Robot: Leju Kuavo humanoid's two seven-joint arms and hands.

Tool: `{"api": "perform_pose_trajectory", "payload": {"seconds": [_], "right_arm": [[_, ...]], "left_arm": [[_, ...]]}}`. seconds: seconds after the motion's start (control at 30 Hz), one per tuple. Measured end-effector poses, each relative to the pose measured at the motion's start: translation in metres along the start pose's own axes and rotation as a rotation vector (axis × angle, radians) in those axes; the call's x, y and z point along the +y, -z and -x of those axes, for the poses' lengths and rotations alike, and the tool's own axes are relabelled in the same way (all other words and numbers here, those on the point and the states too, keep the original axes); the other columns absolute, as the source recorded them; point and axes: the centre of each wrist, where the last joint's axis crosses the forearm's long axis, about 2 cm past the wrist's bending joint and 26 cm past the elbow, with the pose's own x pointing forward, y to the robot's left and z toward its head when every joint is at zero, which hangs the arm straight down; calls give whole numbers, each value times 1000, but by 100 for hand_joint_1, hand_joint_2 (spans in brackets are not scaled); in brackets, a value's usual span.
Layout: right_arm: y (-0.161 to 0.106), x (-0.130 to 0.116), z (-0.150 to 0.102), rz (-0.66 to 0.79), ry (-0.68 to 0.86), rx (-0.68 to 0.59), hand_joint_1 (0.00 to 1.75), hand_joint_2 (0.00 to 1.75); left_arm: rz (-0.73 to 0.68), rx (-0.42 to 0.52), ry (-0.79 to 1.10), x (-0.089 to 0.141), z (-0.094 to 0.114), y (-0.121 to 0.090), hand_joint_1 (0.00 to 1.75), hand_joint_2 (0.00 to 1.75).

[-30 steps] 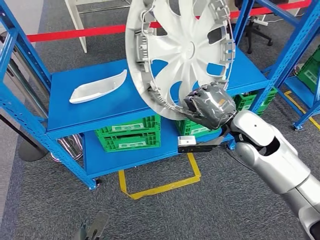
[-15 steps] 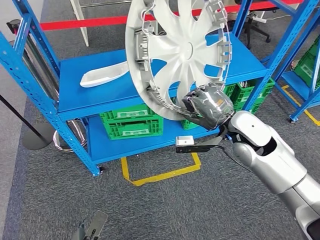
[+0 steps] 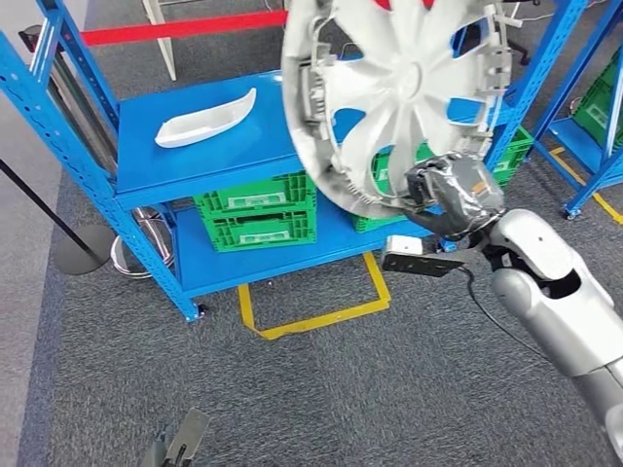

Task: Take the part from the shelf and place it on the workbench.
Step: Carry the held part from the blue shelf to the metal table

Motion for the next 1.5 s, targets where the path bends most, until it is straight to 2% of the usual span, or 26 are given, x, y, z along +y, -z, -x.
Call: {"api": "perform_pose_trajectory", "payload": {"seconds": [0.17,0.3,0.73,1.13,1.5], "right_arm": [[-18,-21,40,20,-4,94,175,175],[-27,-29,53,31,-14,131,175,175],[-46,-20,59,-7,-5,174,175,175],[-46,-27,63,-3,-12,186,175,175],[-45,-30,63,-6,-16,180,175,175]], "left_arm": [[1,10,0,2,5,-1,0,175],[-1,11,0,4,6,0,0,175],[12,13,-7,1,4,0,0,175],[14,10,-1,4,4,2,0,175],[73,-22,-14,3,3,2,0,175]]}}
